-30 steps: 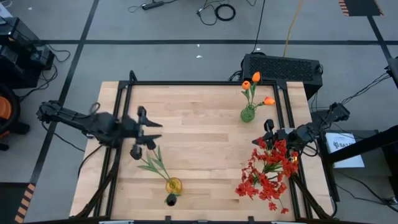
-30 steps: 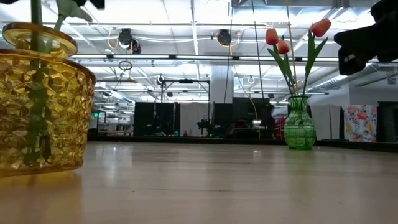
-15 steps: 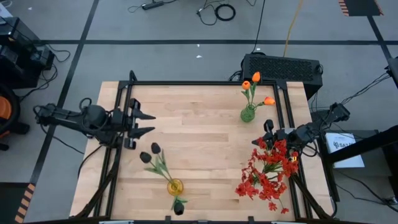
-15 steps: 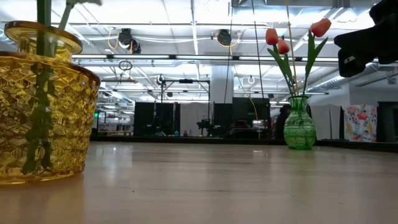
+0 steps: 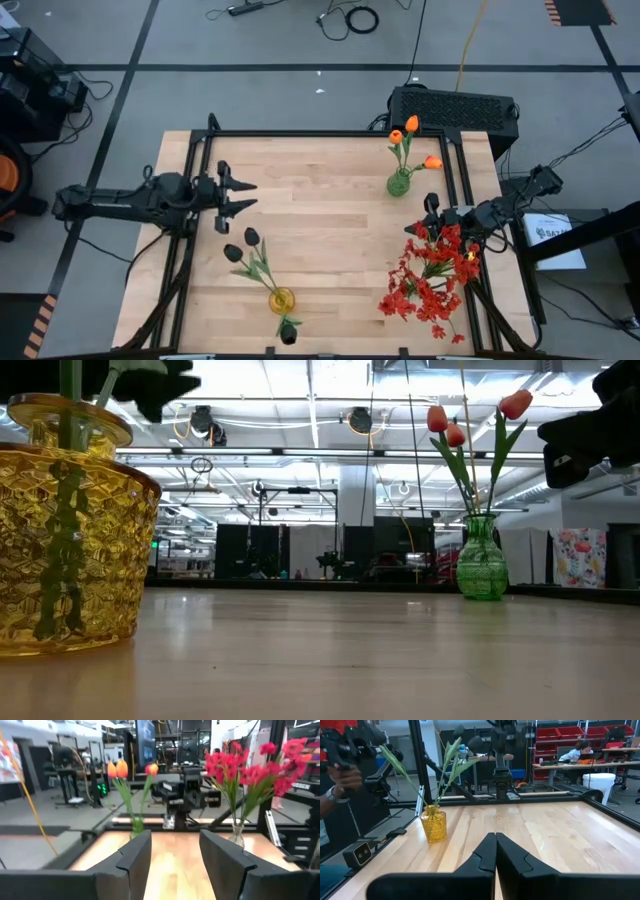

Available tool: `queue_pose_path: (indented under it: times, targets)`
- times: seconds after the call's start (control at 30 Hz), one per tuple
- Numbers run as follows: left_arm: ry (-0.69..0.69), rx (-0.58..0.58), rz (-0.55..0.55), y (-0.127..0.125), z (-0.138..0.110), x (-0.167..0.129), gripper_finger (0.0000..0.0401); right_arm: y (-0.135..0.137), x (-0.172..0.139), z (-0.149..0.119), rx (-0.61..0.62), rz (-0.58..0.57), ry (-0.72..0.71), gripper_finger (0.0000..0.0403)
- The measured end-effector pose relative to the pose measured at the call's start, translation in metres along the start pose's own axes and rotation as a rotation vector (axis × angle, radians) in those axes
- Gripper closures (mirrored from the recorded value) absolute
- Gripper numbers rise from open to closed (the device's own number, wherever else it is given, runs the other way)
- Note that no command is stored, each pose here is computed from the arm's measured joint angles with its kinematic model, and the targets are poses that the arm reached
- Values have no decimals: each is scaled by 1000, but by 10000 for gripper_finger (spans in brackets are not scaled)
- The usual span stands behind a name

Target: Sort flowers into vase by color

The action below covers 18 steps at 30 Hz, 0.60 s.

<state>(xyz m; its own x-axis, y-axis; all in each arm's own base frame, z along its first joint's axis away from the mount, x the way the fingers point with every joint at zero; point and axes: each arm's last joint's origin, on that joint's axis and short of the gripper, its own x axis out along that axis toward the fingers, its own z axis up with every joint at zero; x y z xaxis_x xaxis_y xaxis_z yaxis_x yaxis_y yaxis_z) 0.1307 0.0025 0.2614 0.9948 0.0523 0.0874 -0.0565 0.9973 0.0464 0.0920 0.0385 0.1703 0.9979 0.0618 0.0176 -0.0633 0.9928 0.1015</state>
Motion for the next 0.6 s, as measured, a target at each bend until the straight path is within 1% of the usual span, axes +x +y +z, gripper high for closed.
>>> queue_pose_path:
  times: [0.07,0.13,0.23,0.37,0.4,0.6]
  targets:
    - [16,-19,-4,0,-13,-1,236,0,0,0,0,0,0,403]
    - [27,-35,-4,0,-27,-2,256,0,0,0,0,0,0,403]
    - [47,-43,-26,-2,-45,-4,302,0,0,0,0,0,0,403]
    - [79,-40,-44,-3,-56,-5,377,0,0,0,0,0,0,403]
    - [88,-37,-54,-3,-60,-6,389,0,0,0,0,-1,0,403]
    - [112,-35,-62,-4,-78,-10,396,0,0,0,0,-1,1,403]
